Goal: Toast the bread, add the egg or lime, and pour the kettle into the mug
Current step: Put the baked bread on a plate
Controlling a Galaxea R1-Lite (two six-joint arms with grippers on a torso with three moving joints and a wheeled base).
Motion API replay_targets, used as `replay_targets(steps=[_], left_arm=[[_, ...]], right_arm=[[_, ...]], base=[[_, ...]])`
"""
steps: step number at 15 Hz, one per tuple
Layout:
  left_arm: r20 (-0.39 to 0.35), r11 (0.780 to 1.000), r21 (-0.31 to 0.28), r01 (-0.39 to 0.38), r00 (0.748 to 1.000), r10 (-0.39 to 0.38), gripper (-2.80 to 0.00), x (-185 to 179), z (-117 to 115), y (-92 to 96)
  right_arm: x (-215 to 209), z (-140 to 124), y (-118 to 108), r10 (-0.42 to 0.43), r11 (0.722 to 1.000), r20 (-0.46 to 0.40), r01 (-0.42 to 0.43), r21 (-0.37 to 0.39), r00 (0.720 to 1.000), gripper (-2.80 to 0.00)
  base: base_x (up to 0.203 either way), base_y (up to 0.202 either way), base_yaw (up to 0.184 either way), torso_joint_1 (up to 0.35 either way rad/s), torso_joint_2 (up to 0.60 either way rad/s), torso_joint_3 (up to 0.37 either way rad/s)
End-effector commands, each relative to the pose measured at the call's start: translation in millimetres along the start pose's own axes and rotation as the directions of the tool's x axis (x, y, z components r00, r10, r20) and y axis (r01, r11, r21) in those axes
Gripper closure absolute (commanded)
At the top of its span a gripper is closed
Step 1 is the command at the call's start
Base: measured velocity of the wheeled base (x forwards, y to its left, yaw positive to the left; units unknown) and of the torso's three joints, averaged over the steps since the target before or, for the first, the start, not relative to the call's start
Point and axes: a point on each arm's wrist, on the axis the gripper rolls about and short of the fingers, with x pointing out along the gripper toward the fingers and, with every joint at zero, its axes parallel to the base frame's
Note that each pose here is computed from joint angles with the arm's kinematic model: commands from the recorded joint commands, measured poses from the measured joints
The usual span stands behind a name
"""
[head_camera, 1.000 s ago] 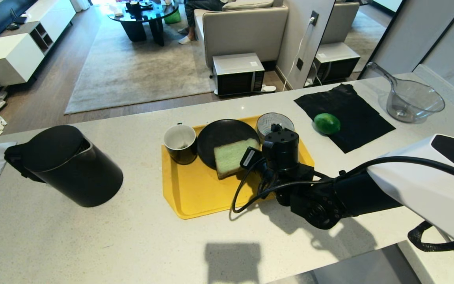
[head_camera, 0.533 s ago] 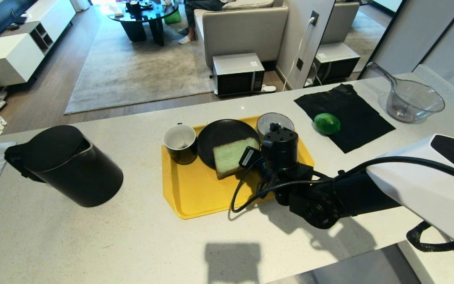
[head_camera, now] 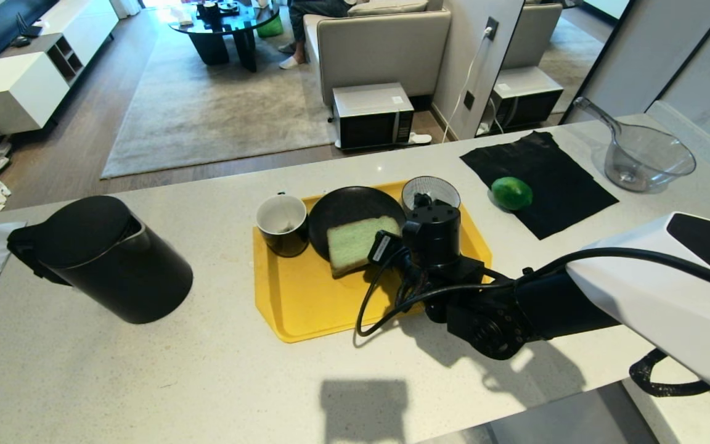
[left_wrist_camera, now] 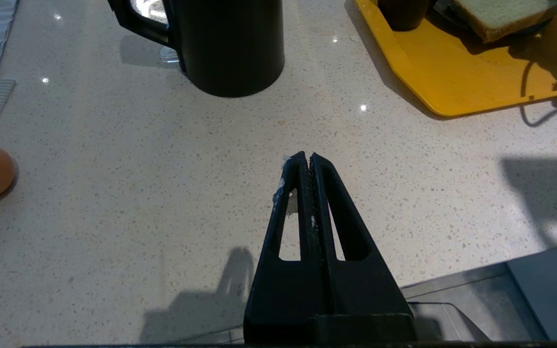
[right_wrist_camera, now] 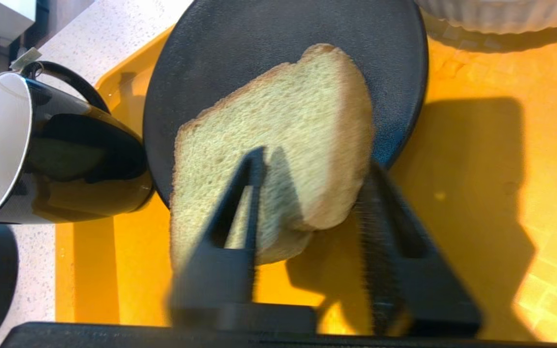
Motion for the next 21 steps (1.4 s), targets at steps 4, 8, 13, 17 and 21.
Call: replay_targets(steps=[4,8,13,17,21], left_arm=[[-0.015,1.000,0.000,-0.001,1.000,0.001,0.00,1.0,-4.7,0.1],[-0.015,1.000,0.000,-0.001,1.000,0.001,0.00,1.0,-4.7,0.1],[-0.015,1.000,0.000,-0.001,1.000,0.001,0.00,1.0,-4.7,0.1],[-0.015,1.000,0.000,-0.001,1.000,0.001,0.00,1.0,-4.7,0.1],[-0.014,1.000,0.000,-0.001,1.000,0.001,0.00,0.9,-4.6,0.1]], right_arm=[[-0.9,2.3,0.0,-0.001,1.000,0.008,0.001,0.004,1.000,-2.80],[-2.8,2.6,-11.9,-0.034,0.998,-0.004,0.034,-0.058,0.999,-2.80],[-10.0,14.9,-18.7,-0.050,0.995,0.010,0.050,-0.084,0.999,-2.80],[-44.2,44.3,-29.6,-0.061,0.989,0.032,0.065,-0.133,0.998,-2.80],[-87.0,80.1,-35.8,-0.047,0.983,0.088,0.062,-0.174,0.995,-2.80]], base=[[0.000,0.000,0.000,0.000,0.00,0.000],[0.000,0.000,0.000,0.000,0.00,0.000],[0.000,0.000,0.000,0.000,0.00,0.000],[0.000,0.000,0.000,0.000,0.00,0.000],[0.000,0.000,0.000,0.000,0.00,0.000]])
